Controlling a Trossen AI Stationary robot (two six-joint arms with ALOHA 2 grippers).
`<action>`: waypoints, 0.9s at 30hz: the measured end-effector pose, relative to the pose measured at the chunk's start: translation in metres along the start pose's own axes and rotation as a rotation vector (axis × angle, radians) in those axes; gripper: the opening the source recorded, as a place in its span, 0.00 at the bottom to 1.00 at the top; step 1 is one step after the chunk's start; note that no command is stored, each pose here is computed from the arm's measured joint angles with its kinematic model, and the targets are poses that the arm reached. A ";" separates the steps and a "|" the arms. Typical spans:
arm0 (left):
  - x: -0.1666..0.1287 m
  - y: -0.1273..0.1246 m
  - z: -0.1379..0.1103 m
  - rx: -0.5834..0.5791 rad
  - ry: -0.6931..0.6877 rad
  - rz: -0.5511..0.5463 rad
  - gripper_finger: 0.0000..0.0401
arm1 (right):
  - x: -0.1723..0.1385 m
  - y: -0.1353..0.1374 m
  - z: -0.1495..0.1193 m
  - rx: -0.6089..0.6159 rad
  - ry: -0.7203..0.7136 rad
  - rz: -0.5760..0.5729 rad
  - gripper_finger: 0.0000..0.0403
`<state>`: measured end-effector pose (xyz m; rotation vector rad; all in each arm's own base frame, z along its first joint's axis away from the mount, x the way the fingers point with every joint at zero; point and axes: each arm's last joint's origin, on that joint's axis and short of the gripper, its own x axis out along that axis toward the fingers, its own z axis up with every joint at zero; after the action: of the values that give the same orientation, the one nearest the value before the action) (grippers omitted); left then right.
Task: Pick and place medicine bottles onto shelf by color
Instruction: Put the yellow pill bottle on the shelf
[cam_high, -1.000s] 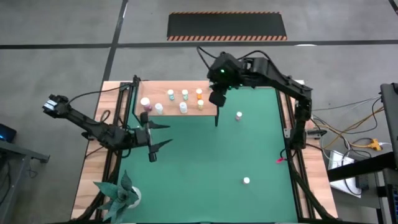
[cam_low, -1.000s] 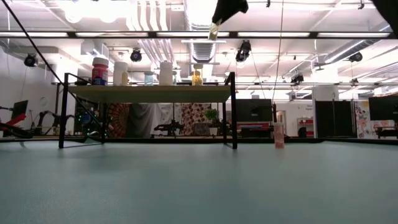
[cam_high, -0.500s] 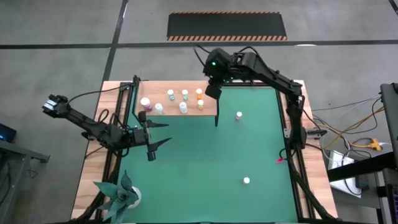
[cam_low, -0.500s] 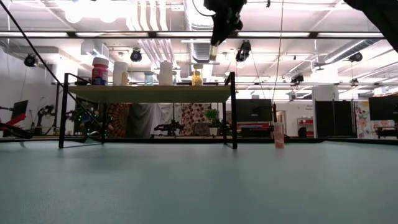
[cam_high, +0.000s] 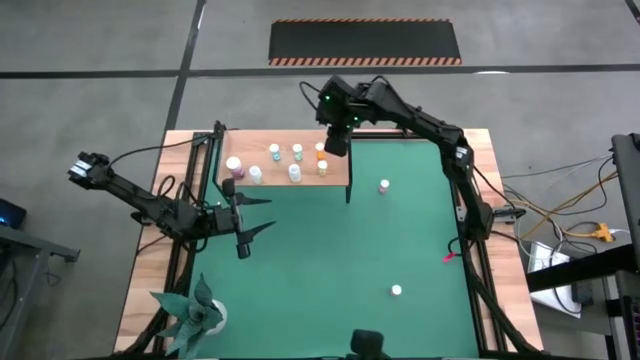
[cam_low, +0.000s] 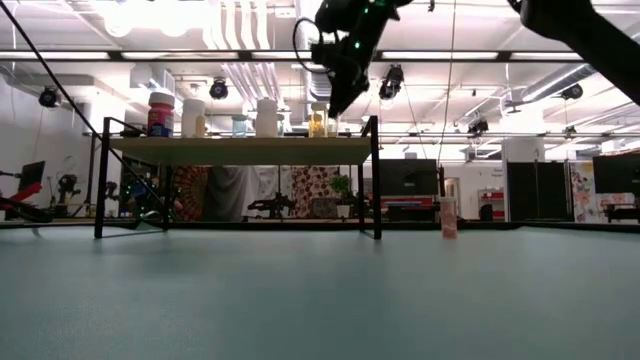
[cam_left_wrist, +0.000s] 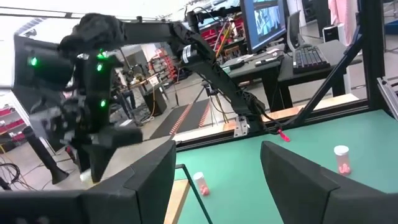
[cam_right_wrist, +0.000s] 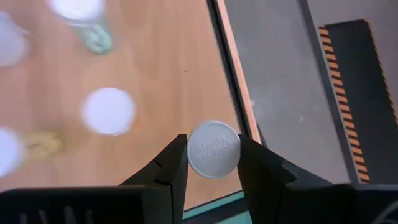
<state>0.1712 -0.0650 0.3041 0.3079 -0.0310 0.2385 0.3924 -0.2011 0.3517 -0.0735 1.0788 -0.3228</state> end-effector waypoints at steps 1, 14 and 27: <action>0.000 0.000 0.000 0.000 0.000 0.000 0.54 | 0.005 -0.002 0.000 -0.003 0.005 -0.002 0.27; 0.000 0.000 0.000 0.041 -0.003 0.002 0.54 | 0.025 -0.003 0.003 -0.020 -0.007 0.036 0.28; 0.000 0.000 0.001 0.042 -0.003 0.002 0.54 | 0.025 -0.003 0.003 -0.001 -0.006 0.036 0.37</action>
<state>0.1708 -0.0648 0.3047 0.3499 -0.0296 0.2406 0.4048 -0.2118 0.3321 -0.0559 1.0731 -0.2893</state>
